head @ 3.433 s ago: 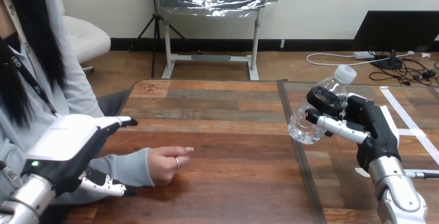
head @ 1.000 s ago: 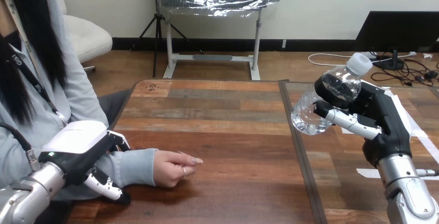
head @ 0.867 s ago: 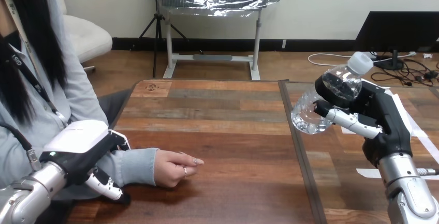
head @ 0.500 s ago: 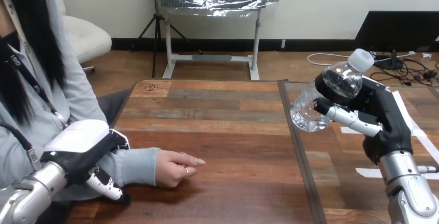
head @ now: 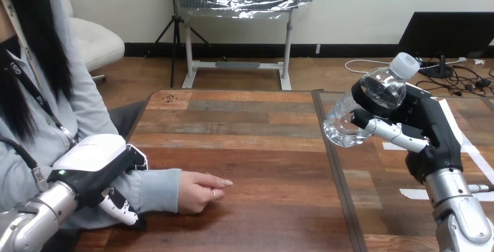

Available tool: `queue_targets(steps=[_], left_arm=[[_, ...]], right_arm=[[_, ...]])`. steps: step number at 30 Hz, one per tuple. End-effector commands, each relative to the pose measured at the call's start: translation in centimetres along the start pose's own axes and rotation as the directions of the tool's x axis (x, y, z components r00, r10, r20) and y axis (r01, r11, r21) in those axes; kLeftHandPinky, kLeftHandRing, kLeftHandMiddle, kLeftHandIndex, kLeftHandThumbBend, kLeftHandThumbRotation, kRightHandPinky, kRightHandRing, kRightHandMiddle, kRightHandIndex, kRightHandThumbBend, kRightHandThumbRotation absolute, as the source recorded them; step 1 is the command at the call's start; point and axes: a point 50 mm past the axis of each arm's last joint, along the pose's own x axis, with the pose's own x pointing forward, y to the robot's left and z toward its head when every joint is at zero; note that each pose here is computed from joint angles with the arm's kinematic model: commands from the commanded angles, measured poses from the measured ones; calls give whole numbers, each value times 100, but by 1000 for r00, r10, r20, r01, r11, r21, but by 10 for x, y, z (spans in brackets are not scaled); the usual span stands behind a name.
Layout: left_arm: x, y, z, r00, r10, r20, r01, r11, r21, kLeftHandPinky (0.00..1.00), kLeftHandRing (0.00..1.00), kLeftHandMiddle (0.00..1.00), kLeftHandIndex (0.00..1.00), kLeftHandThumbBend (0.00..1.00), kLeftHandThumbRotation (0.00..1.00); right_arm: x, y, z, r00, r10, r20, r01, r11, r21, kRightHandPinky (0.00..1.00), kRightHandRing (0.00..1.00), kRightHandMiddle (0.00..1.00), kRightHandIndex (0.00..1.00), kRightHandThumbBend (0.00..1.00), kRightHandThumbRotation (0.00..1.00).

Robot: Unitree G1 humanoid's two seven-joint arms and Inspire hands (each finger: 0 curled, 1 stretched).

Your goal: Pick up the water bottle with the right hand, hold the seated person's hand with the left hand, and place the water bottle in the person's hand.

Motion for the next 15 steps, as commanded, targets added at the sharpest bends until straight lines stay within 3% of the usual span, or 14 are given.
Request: queue_targets(steps=[1, 15], left_arm=[[6, 7, 5, 1000, 10, 28, -11, 1000, 15, 25, 31, 37, 35, 94, 1], [6, 8, 9, 997, 43, 61, -43, 999, -4, 20, 25, 31, 31, 90, 0]], right_arm=[[17, 6, 27, 990, 16, 143, -17, 1000, 6, 25, 31, 40, 45, 66, 0], [17, 12, 27, 988, 48, 146, -50, 999, 9, 25, 31, 41, 45, 63, 0]])
